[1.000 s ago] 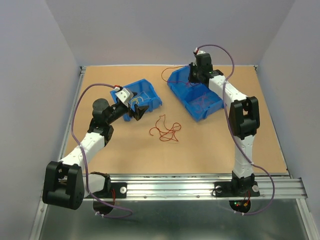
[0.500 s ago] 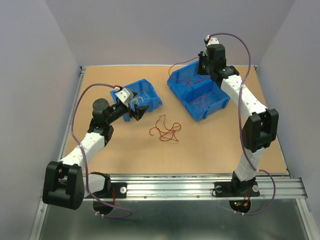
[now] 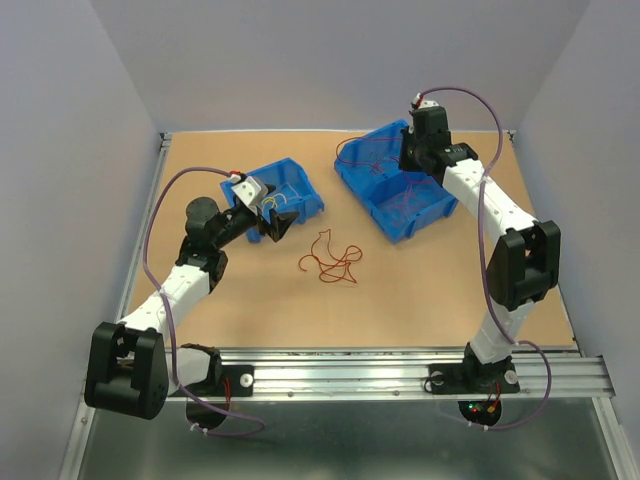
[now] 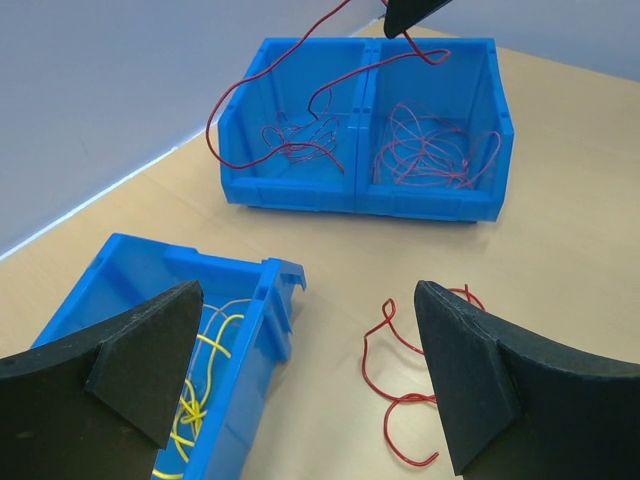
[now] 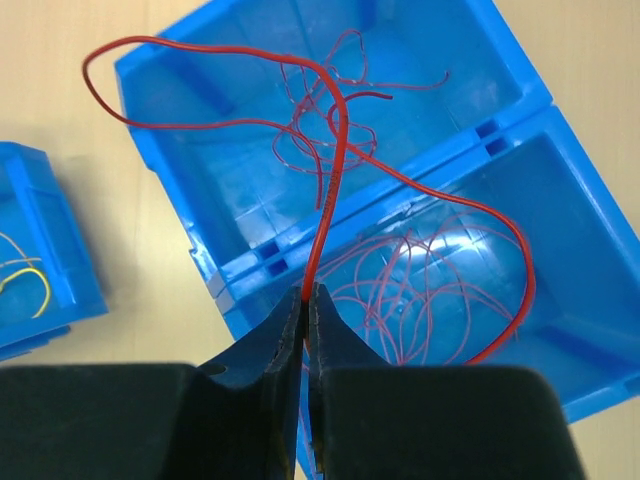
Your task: Untangle the cables
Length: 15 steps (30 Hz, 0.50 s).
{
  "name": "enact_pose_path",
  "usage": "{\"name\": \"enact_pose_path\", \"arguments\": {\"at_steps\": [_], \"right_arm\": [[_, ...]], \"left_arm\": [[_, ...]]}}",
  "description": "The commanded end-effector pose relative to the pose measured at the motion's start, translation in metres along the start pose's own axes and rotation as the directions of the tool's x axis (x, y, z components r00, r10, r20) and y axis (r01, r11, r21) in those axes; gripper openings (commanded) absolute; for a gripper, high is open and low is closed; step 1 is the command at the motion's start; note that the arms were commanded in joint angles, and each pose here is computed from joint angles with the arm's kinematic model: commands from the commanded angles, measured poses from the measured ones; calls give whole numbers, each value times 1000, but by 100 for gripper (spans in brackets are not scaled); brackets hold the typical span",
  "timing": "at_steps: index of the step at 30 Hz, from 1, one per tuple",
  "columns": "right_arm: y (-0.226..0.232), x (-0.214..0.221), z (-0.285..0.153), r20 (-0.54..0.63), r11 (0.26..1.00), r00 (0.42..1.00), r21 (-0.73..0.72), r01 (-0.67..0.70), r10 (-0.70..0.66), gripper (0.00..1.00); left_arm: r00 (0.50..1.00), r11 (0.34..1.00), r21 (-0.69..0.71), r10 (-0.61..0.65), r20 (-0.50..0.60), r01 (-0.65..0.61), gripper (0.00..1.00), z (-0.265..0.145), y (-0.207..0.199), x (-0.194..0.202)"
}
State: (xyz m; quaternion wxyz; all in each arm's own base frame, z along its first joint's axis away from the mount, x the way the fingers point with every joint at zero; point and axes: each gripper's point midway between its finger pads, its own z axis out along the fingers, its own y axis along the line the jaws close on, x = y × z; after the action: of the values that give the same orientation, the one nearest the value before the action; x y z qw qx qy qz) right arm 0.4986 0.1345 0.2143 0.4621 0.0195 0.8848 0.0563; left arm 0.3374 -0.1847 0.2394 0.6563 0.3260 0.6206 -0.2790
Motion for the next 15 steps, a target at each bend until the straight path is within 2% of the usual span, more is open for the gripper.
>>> {"name": "enact_pose_path", "arguments": {"at_steps": [1,9,15], "right_arm": [[-17,3,-9,-15,998,1000,58,-25,26,0],[-44,18,-8,-77,987,997,163,-9,22,1],[-53,4,-4,-85,973,996,231,18,2,1]], "left_arm": [[998,999,23,41,47,-42,98,2,-4,-17],[998,999,29,41,46,-42,98,2,-6,-16],[999,999,25,42,35,-43,98,5,-7,-14]]}}
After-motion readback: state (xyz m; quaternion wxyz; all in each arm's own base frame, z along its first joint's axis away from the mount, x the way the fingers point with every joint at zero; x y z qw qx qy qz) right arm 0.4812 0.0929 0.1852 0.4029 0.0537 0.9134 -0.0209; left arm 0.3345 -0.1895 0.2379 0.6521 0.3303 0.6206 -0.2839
